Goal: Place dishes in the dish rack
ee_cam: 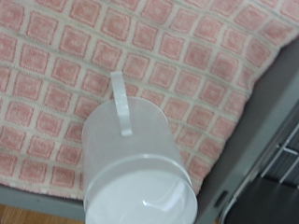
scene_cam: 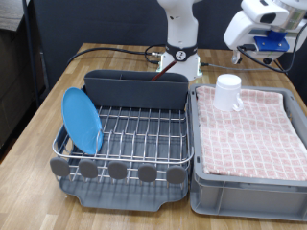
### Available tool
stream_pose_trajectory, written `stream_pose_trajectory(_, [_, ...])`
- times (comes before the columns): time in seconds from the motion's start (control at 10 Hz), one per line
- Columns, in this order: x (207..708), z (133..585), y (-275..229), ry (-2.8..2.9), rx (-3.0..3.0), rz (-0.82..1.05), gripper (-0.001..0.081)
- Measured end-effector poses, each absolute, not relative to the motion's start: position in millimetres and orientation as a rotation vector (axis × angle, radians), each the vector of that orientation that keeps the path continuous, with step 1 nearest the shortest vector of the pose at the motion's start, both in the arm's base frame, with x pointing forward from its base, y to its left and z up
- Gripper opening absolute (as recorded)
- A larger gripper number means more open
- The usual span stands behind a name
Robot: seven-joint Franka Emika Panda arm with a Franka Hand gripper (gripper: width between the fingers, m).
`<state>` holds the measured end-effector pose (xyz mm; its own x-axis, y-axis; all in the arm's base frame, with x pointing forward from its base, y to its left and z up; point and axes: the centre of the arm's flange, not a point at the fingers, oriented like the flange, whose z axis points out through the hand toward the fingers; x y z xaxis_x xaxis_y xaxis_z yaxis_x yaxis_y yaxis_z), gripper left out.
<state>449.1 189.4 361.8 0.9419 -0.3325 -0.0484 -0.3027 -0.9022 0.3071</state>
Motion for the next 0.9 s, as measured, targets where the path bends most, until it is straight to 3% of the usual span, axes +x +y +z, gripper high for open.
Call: stream_pose_trajectory(0.9, [434.6, 334.3, 232.1, -0.305, 2.804, -0.240, 0.0802])
